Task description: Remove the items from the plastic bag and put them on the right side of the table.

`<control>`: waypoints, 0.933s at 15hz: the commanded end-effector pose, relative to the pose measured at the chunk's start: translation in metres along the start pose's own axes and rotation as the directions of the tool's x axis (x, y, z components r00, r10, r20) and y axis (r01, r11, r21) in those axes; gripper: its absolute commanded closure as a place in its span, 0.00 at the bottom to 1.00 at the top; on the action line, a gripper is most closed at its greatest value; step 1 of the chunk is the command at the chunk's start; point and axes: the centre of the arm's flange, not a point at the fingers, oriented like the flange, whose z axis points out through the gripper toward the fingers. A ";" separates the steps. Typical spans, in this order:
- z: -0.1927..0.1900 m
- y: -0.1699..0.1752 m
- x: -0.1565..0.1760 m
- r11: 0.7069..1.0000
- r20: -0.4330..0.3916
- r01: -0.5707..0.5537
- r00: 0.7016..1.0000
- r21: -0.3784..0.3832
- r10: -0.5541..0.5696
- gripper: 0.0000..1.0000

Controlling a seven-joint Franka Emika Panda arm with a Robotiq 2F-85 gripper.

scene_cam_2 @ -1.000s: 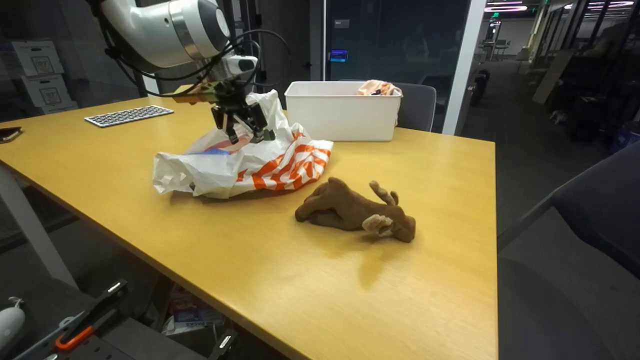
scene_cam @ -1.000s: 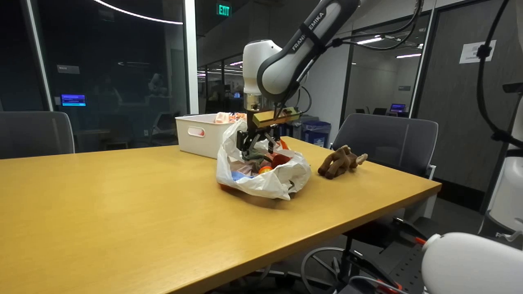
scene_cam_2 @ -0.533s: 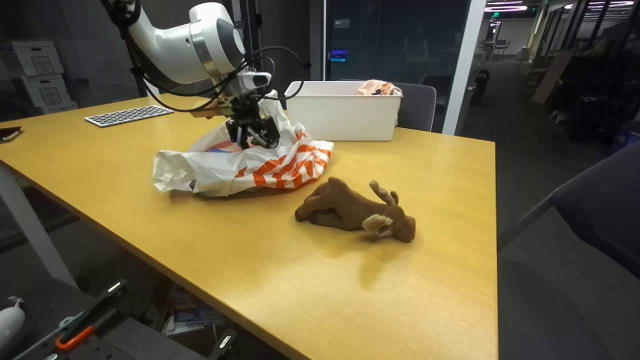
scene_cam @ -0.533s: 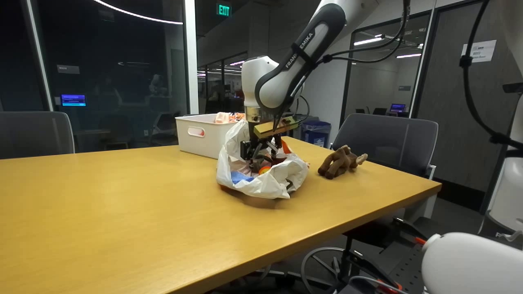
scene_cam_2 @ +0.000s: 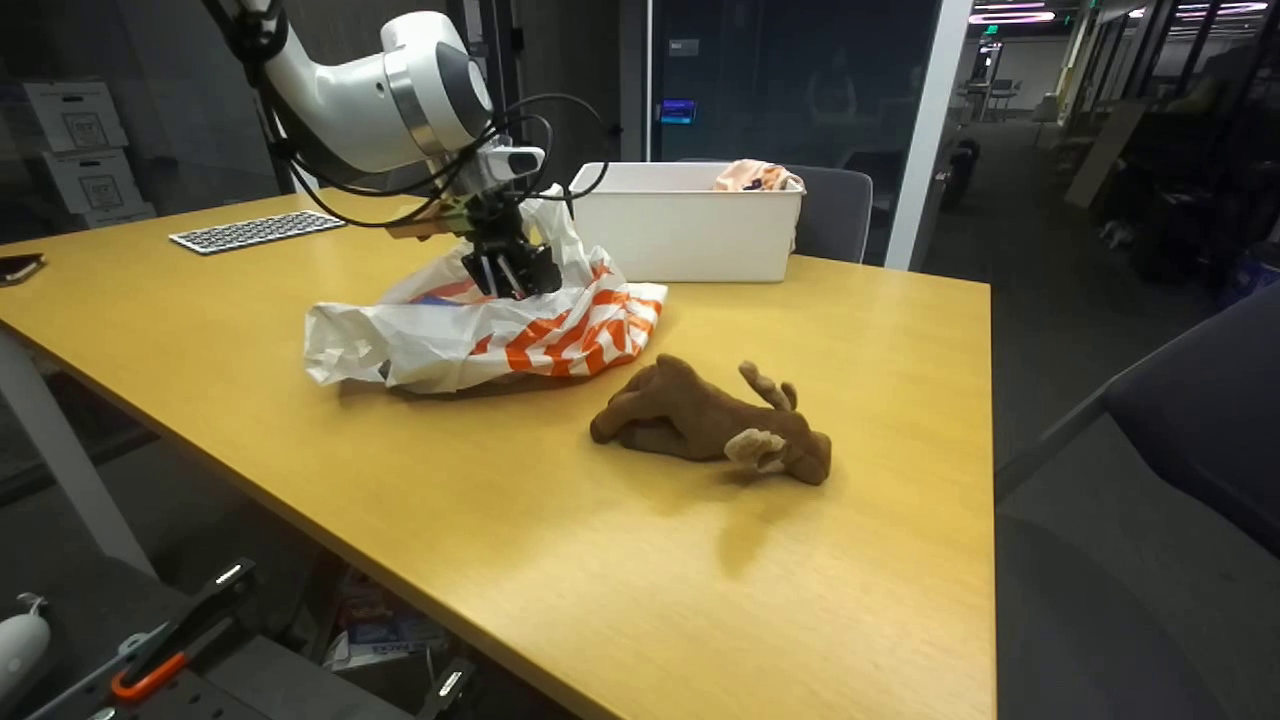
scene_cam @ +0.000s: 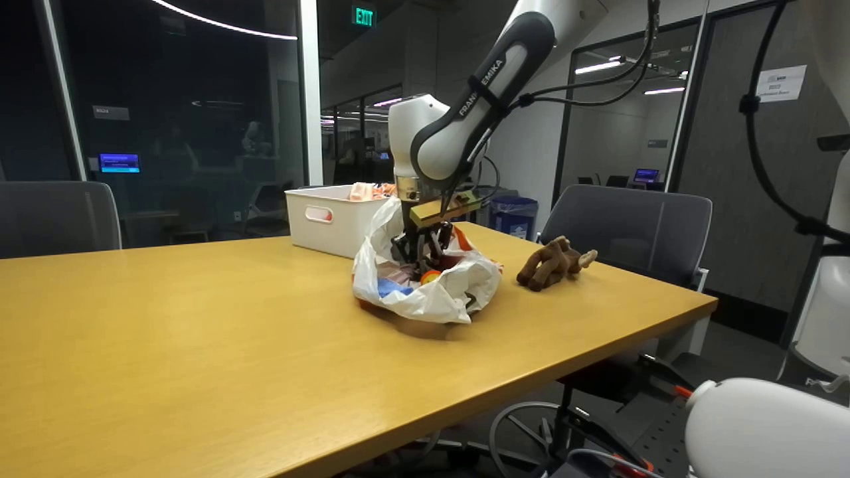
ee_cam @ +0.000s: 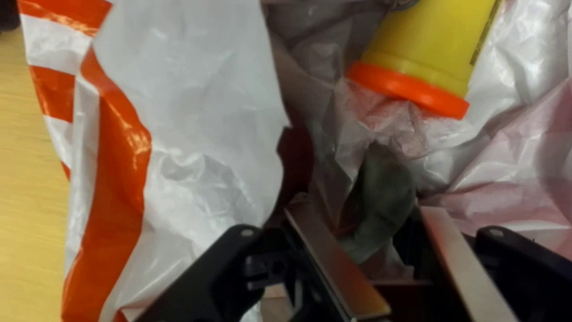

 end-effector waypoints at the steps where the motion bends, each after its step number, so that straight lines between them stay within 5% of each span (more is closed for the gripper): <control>1: -0.001 0.002 0.004 1.000 -0.003 -0.022 1.000 -0.014 0.022 0.87; 5: -0.015 0.009 -0.002 0.999 0.007 -0.028 1.000 0.019 0.028 0.93; 10: -0.091 0.035 -0.027 0.964 -0.007 0.019 1.000 0.264 -0.017 0.89; 14: -0.158 0.062 -0.055 0.909 -0.116 0.071 0.993 0.411 -0.025 0.89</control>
